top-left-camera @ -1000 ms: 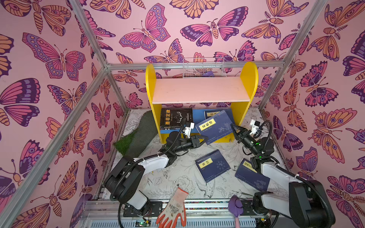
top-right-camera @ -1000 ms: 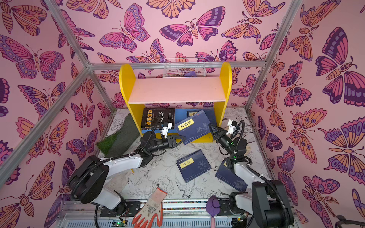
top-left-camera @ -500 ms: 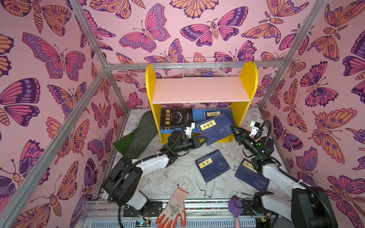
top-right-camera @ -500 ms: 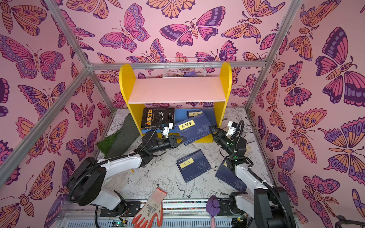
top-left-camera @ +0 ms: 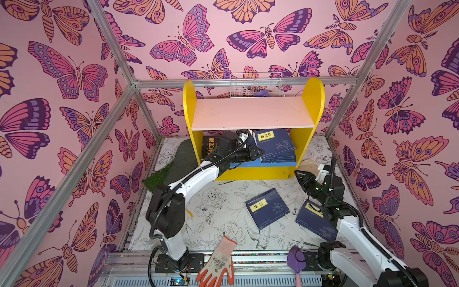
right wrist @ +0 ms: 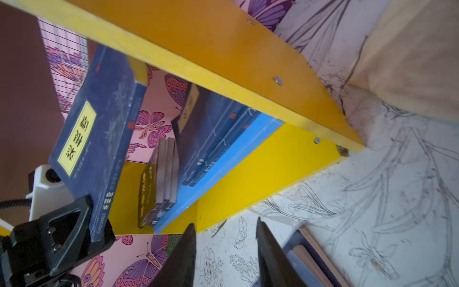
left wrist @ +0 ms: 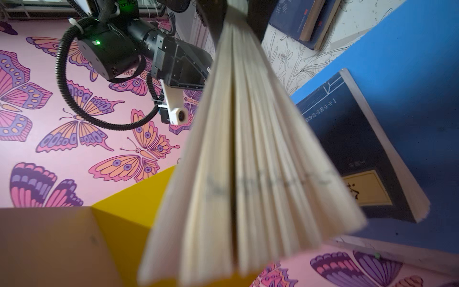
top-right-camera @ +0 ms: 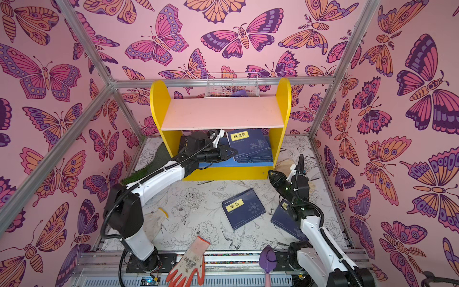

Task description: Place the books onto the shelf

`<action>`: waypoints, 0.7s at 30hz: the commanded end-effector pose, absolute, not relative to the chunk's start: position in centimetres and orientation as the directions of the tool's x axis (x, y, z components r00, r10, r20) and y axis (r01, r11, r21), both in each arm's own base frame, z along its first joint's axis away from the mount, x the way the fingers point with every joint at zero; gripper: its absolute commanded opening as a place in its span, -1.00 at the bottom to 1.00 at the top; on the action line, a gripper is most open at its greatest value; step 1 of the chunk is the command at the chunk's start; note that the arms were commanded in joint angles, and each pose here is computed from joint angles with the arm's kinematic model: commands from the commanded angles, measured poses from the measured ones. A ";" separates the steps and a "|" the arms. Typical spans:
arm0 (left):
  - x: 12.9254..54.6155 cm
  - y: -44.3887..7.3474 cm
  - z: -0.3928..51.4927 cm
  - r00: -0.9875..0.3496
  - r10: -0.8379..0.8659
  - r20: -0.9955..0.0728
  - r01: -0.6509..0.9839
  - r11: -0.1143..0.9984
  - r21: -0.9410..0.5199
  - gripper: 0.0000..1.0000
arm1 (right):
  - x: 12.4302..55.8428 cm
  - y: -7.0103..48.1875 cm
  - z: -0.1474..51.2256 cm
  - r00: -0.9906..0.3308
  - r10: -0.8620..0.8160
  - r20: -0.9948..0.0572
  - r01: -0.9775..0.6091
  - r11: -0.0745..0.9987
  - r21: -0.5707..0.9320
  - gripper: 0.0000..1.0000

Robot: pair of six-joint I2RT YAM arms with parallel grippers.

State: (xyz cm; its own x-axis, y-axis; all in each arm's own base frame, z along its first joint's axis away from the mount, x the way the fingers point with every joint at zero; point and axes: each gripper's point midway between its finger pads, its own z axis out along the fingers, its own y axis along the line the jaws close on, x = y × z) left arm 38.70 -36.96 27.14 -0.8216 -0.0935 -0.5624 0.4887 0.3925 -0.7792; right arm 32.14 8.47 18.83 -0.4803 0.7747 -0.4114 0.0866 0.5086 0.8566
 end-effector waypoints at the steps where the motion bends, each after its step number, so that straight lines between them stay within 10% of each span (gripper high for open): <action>1: 38.2 -37.8 27.9 -0.817 -0.020 -0.576 0.537 0.335 -0.774 -1.00 | 31.8 8.4 18.6 -0.502 0.742 -0.445 0.094 0.558 0.824 -0.19; 21: 42.4 -40.5 24.8 -0.807 -0.021 -0.590 0.540 0.376 -0.753 -1.00 | 32.1 9.3 19.0 -0.534 0.720 -0.444 0.064 0.558 0.827 -0.20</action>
State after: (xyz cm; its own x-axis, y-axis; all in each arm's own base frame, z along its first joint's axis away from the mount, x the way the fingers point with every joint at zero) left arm 41.68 -39.47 23.19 -0.8487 -0.0160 -0.5287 0.4761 0.4126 -0.7766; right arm 31.59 8.86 17.09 -0.5378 0.7287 -0.4240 0.1082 0.5585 0.8224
